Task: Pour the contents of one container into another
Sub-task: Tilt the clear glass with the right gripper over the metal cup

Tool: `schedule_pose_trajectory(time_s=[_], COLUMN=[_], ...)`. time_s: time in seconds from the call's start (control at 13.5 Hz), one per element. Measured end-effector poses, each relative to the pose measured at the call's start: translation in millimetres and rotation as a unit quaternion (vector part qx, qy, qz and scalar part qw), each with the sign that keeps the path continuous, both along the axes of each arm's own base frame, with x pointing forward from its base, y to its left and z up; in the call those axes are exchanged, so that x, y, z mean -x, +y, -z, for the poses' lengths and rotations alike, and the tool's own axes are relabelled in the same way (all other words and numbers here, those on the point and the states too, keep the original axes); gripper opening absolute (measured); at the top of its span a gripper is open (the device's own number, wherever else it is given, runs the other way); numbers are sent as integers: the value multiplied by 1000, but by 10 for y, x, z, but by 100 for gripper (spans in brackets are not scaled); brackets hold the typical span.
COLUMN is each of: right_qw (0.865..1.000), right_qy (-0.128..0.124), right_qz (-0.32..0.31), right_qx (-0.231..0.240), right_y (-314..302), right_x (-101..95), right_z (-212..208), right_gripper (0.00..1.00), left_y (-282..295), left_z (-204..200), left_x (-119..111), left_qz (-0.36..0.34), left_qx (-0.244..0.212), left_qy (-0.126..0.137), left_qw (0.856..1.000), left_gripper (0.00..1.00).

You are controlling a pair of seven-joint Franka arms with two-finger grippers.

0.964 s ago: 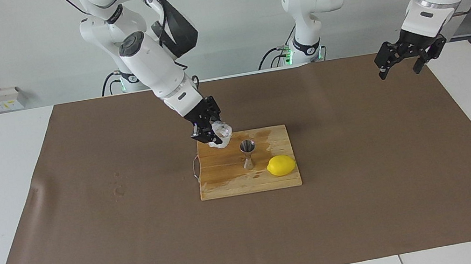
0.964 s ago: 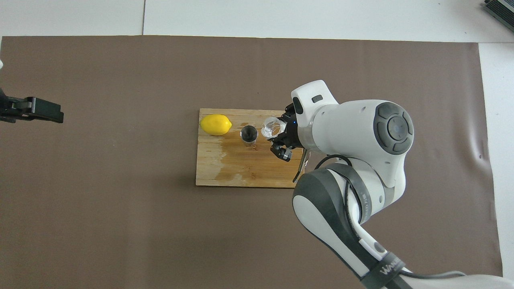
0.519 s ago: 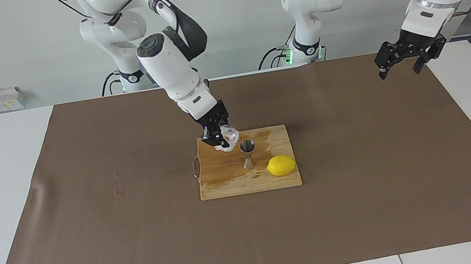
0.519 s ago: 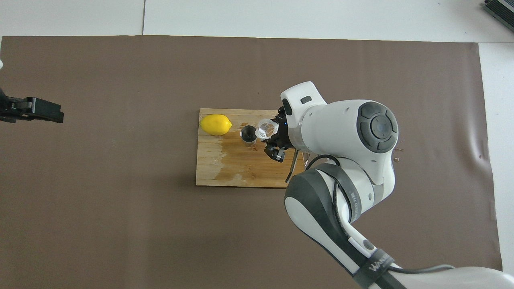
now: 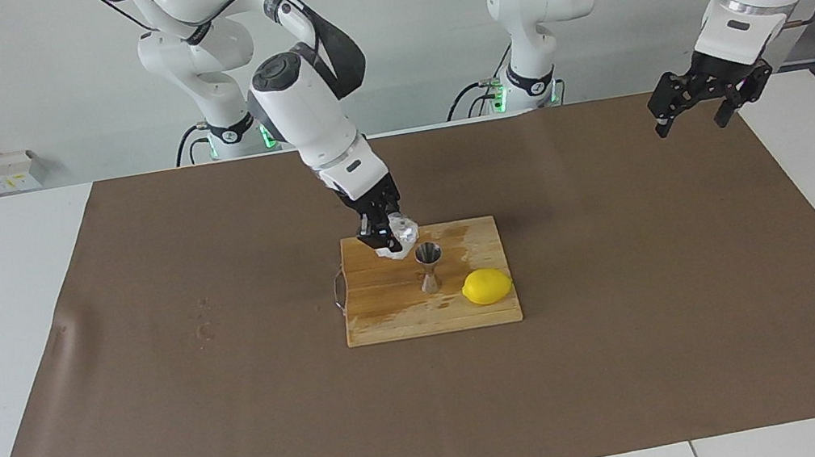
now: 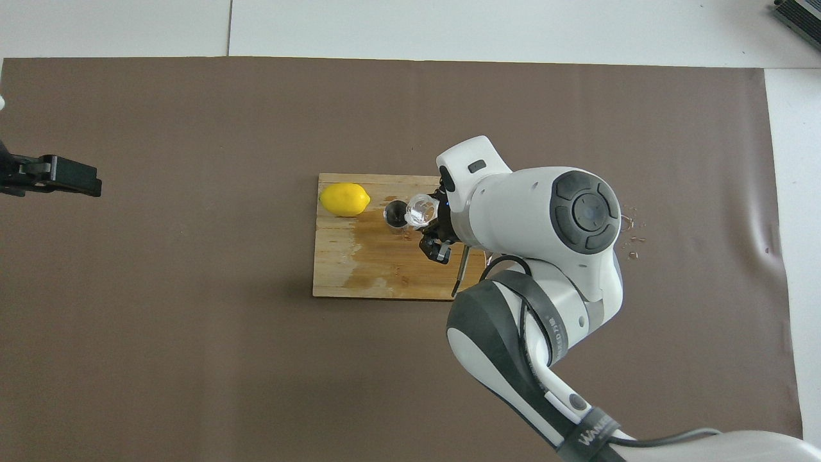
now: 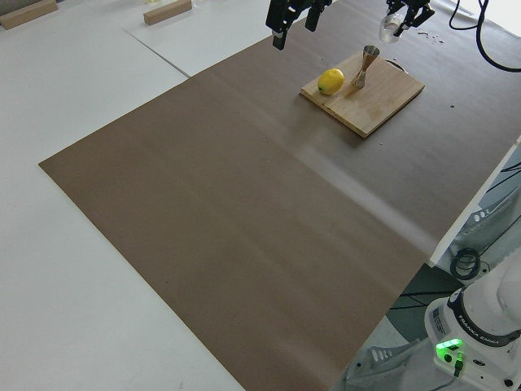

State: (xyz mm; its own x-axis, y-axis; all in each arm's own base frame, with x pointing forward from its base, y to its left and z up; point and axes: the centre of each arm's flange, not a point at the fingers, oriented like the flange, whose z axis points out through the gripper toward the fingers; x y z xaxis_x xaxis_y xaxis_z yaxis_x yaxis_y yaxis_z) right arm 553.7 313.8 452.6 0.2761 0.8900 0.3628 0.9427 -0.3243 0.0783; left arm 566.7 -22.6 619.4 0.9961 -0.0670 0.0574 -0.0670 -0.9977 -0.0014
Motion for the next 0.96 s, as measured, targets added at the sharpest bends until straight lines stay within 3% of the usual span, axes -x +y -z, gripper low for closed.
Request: schedule_pose_trajectory(time_s=[0.96], right_qw=[999], right_qy=[-11], right_qz=[-19], right_qx=[41], right_y=[107], right_x=[9], right_z=[-14], right_gripper=[50], left_y=[0], left_z=[0], left_x=[0], left_qz=[0], left_qx=[0], left_qy=[0], left_qw=[1000], left_gripper=[100])
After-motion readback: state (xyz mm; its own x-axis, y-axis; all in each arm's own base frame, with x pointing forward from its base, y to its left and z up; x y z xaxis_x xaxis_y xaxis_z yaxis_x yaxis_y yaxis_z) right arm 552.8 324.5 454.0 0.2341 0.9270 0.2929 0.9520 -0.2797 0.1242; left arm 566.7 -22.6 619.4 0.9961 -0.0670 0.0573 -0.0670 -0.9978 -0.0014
